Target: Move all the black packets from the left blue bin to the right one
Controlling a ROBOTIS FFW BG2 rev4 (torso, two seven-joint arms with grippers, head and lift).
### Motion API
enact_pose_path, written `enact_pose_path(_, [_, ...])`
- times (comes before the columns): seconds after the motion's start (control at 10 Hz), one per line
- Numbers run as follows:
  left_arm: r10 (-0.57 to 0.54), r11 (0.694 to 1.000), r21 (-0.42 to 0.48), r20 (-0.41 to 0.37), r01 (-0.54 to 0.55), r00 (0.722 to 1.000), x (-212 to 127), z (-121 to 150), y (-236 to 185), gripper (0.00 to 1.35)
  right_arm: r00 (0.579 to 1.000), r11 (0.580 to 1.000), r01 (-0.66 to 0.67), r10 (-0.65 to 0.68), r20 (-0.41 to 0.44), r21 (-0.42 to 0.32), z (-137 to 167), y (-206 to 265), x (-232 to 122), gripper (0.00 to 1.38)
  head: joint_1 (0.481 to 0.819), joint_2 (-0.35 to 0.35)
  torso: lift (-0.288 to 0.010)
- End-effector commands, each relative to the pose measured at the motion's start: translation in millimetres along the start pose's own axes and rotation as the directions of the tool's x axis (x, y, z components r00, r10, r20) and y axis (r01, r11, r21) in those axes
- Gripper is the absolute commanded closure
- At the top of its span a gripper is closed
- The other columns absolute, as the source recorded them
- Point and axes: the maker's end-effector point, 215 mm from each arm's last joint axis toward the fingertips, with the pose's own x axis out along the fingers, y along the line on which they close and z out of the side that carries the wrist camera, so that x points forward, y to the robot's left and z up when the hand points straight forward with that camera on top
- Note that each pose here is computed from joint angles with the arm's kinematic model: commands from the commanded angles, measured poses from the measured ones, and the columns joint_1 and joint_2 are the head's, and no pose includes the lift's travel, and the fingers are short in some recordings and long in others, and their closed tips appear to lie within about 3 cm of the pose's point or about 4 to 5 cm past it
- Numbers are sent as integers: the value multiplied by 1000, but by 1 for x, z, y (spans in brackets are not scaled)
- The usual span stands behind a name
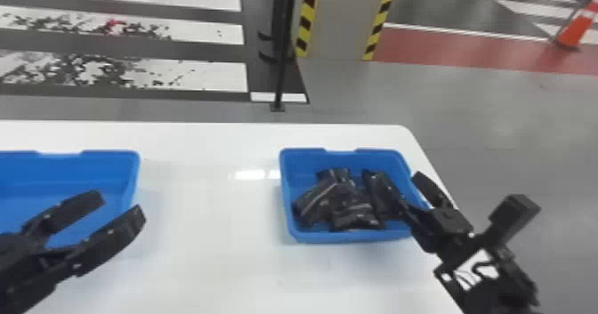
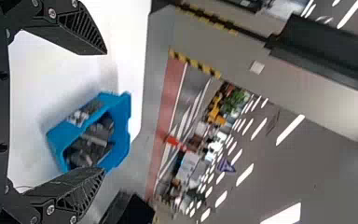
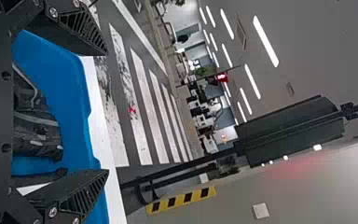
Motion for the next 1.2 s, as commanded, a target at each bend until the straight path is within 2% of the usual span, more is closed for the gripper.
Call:
enact_pose_path(0.0, [154, 981, 111, 43, -158, 987, -49, 20, 17, 159, 999, 994, 36, -37, -12, -101, -1, 14, -46, 114, 695, -164, -138])
enact_pose_path(0.1, [228, 961, 147, 64, -235, 972, -72, 25, 23, 159, 999, 989, 45, -48, -18, -138, 0, 21, -69, 114, 695, -121, -138])
enact_pose_path(0.3, [353, 894, 259, 98, -366, 930, -110, 43, 22, 159, 997, 969, 47, -59, -41, -242, 13, 44, -116, 114, 695, -59, -138])
enact_pose_path(0.4, [369, 881, 271, 119, -388, 922, -116, 44, 20, 159, 997, 957, 57, -68, -27, -284, 24, 52, -135, 114, 695, -44, -138])
enact_pose_path(0.5, [405, 869, 262, 114, -421, 907, -125, 36, 23, 159, 998, 923, 65, -64, 15, -380, 44, 62, -145, 114, 695, -25, -138])
enact_pose_path(0.7, [426, 858, 252, 141, -448, 894, -126, 36, 21, 153, 997, 913, 77, -73, 25, -401, 50, 69, -151, 114, 695, -1, -138])
enact_pose_path(0.9, [397, 869, 260, 140, -421, 907, -115, 38, 15, 153, 997, 923, 82, -79, 22, -376, 43, 66, -151, 114, 695, -2, -138])
enact_pose_path(1.1, [400, 869, 256, 137, -423, 906, -115, 37, 16, 154, 997, 925, 82, -78, 26, -372, 45, 66, -151, 114, 695, -21, -138])
